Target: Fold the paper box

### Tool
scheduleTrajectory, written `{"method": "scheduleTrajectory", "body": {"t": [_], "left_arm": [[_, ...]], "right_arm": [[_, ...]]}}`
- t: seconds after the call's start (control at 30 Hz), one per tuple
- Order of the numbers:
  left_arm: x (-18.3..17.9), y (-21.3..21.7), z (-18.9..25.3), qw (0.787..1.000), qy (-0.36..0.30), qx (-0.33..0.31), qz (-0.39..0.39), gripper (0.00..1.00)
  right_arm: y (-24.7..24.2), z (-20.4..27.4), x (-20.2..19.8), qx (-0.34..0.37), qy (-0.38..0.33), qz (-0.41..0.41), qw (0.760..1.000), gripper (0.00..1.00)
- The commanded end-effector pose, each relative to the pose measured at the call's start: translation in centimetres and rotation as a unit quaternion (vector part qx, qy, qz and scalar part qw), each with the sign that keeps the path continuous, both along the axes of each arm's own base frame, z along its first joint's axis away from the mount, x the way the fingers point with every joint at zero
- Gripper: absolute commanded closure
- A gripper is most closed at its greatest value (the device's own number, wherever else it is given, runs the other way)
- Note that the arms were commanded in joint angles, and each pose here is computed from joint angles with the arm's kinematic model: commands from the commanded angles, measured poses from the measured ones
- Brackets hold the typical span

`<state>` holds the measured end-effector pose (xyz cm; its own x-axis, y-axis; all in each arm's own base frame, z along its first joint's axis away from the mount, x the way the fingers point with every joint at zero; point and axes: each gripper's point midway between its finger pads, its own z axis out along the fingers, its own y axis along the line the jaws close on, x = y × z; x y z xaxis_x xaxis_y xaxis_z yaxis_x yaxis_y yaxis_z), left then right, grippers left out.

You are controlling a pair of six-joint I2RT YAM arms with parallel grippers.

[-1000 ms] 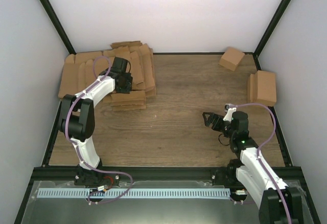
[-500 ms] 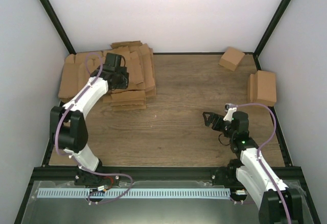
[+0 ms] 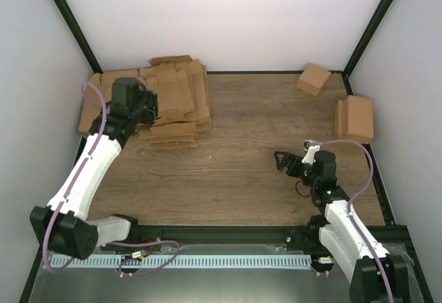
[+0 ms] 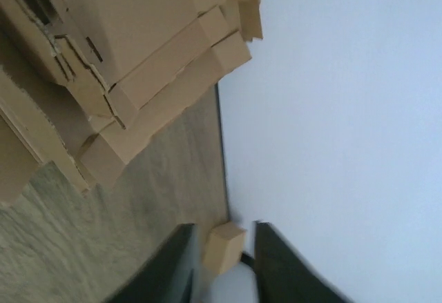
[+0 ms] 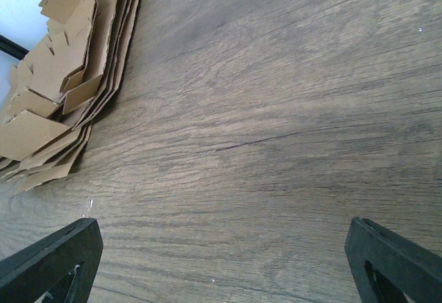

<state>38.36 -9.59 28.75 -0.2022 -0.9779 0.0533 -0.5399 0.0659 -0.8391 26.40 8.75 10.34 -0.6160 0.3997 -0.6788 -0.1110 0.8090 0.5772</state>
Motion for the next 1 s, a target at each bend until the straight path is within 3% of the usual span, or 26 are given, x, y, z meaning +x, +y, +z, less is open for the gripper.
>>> {"method": "scheduleTrajectory", "body": {"t": [0.0,0.07,0.27,0.33,0.37,0.7,0.97], "left_arm": [[-0.5,1.2,-2.8,0.999,0.005,-0.001,0.039,0.64],[0.2,1.3,-3.6,0.999,0.013,0.003,0.043,0.55],[3.6,0.1,-7.2,0.997,0.069,-0.010,0.013,0.40],[4.5,-0.3,-9.2,0.995,0.094,-0.021,0.001,0.23],[5.0,-0.6,-10.1,0.994,0.103,-0.028,-0.005,0.19],[8.5,-1.0,-15.2,0.986,0.166,-0.004,-0.009,0.24],[9.4,-2.1,-18.5,0.980,0.194,-0.020,-0.026,0.28]], "right_arm": [[0.2,1.3,0.4,0.003,-0.020,0.001,1.000,0.00],[0.2,1.3,0.4,0.002,-0.020,0.002,1.000,0.00],[0.1,1.3,0.3,0.001,-0.019,-0.001,1.000,0.00],[0.0,1.3,0.3,0.001,-0.019,-0.002,1.000,0.00],[0.0,1.2,0.3,0.001,-0.019,-0.003,1.000,0.00],[0.0,1.3,0.4,0.001,-0.021,-0.003,1.000,0.00],[-0.2,1.4,0.4,0.000,-0.022,-0.009,1.000,0.00]]}}
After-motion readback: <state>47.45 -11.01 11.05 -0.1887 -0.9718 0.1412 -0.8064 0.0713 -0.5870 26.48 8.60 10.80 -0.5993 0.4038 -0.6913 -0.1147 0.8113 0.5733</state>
